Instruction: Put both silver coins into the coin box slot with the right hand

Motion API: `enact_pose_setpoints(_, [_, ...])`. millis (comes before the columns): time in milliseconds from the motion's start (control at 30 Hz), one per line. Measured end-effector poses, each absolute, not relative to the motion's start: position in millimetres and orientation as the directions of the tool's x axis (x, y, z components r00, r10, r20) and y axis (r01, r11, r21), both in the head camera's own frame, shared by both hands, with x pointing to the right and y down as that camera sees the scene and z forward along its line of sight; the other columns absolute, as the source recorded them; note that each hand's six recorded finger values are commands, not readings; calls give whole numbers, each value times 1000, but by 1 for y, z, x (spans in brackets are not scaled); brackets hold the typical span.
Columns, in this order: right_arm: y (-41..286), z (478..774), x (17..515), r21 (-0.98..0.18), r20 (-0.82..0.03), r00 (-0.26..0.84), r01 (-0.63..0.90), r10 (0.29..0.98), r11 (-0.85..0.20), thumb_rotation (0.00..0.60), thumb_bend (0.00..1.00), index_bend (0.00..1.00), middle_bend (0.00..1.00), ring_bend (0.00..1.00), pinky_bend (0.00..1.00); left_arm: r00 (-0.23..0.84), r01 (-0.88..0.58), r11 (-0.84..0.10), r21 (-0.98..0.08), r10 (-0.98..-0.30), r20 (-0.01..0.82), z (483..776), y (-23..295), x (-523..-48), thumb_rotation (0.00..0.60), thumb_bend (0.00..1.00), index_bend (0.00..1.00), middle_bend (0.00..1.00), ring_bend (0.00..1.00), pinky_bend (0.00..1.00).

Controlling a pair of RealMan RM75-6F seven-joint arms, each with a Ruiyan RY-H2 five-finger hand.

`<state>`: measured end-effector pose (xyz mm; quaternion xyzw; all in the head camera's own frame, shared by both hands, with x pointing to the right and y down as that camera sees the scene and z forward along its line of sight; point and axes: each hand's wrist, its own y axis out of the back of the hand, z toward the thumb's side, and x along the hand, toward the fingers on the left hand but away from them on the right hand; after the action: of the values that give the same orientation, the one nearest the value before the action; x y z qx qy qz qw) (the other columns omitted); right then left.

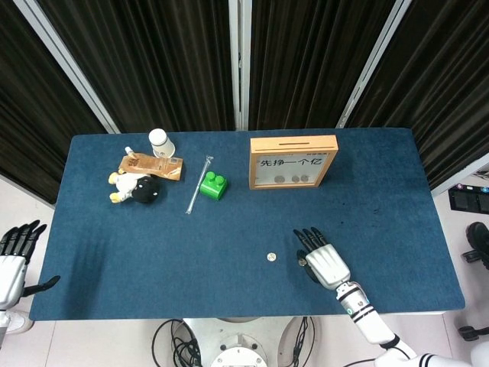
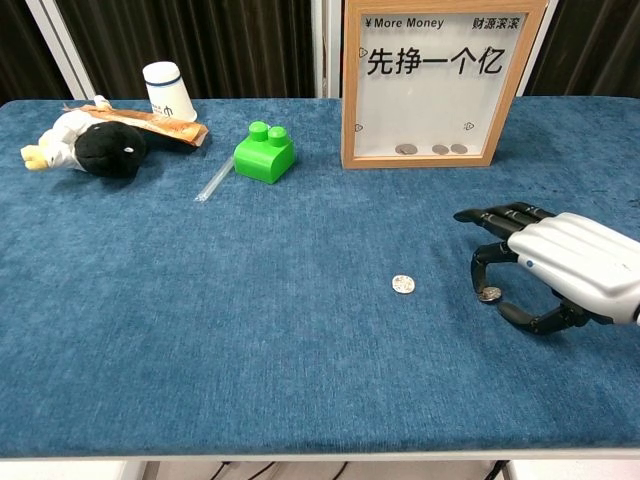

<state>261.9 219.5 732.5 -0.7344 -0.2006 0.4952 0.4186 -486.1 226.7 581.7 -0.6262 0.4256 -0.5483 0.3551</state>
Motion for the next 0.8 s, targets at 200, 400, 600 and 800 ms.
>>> enact_pose_setpoints(200, [219,733,263,-817,-557,424,-124,714,-564,600,376,525,4,0,0,41,-147,-382,-912,-924,380,582,226,-486,600,84,64,11,0,0])
enact_pose_setpoints(400, [218,733,263,-819,-553,424,-122,717,-560,600,376,519,4,0,0,44,-151,-377,-914,-926,375,581,226,-486,600,84,64,11,0,0])
enact_pose_setpoints(600, [218,731,264,-818,-554,426,-122,715,-562,600,375,399,4,0,0,45,-152,-378,-913,-926,375,581,226,-485,600,84,64,11,0,0])
enact_pose_setpoints(800, [218,728,264,-822,-546,433,-112,717,-558,600,374,367,4,0,0,46,-151,-376,-914,-926,374,580,226,-484,600,84,64,11,0,0])
